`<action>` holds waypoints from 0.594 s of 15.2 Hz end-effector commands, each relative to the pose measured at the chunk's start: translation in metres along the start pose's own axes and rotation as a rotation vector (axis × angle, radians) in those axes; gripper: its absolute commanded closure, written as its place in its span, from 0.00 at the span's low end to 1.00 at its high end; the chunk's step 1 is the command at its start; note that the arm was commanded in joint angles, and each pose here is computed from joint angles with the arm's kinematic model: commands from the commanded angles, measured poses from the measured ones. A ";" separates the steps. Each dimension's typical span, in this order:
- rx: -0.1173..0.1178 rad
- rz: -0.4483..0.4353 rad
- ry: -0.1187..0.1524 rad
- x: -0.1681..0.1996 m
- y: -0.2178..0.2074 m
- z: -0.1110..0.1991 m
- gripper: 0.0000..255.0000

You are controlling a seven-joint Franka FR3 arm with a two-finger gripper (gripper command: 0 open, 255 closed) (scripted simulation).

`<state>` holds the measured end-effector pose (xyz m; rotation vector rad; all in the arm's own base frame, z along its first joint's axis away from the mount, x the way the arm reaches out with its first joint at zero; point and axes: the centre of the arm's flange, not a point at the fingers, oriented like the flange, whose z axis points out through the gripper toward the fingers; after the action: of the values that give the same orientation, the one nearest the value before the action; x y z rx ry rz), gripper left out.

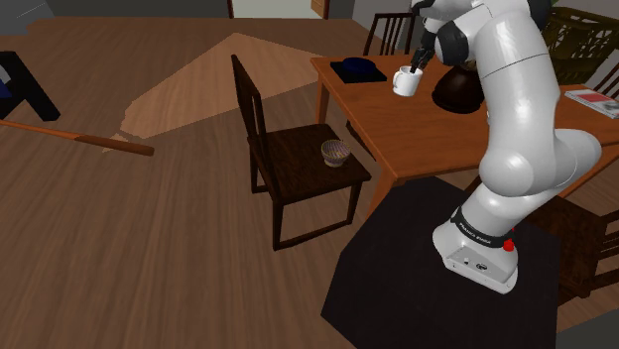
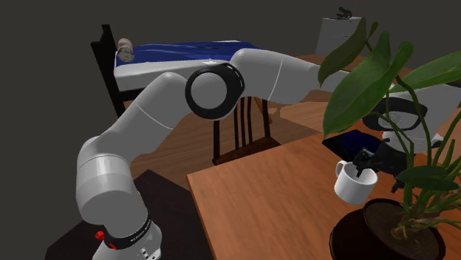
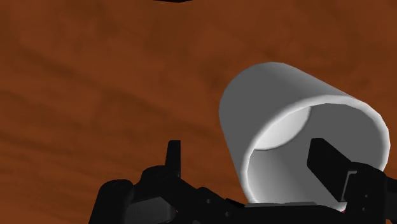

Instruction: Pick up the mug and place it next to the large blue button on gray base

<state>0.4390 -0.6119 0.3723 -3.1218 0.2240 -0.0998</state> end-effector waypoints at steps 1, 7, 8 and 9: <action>0.000 0.000 -0.001 0.002 0.002 -0.025 0.00; 0.000 0.000 -0.001 0.002 0.002 -0.035 0.00; 0.000 0.000 -0.001 0.002 0.002 -0.035 0.00; 0.000 0.000 -0.001 0.002 0.002 -0.035 0.00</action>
<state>0.4386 -0.6140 0.4073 -3.1220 0.2242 -0.0990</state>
